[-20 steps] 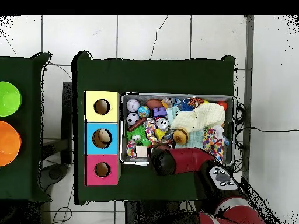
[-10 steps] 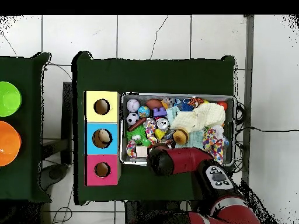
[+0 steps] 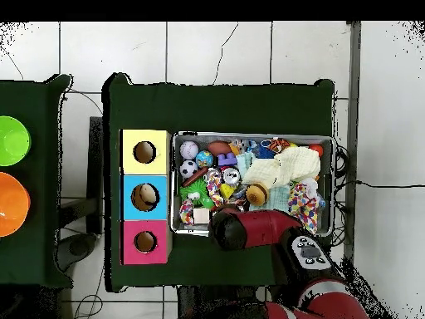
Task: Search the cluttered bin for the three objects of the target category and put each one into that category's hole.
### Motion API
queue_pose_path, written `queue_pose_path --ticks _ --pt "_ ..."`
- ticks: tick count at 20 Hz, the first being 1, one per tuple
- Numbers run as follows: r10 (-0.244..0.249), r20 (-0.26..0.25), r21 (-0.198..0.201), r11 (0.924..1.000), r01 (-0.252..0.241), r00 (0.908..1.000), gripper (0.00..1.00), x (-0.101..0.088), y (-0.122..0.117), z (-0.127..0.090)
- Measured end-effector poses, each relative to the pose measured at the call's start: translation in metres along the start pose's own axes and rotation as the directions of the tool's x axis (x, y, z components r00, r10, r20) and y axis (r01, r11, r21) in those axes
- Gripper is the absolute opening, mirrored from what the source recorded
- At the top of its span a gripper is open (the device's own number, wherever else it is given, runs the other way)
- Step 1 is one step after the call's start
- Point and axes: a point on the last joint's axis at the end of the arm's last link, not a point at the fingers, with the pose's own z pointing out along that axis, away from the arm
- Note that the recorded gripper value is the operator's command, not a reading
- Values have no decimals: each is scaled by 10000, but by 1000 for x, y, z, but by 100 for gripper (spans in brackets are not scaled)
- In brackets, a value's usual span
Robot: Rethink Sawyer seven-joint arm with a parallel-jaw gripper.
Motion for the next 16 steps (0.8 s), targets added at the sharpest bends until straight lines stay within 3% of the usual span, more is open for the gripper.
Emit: queue_pose_path --ticks 16 --pt "151 216 -108 9998 -149 9997 100 -3 -4 -12"
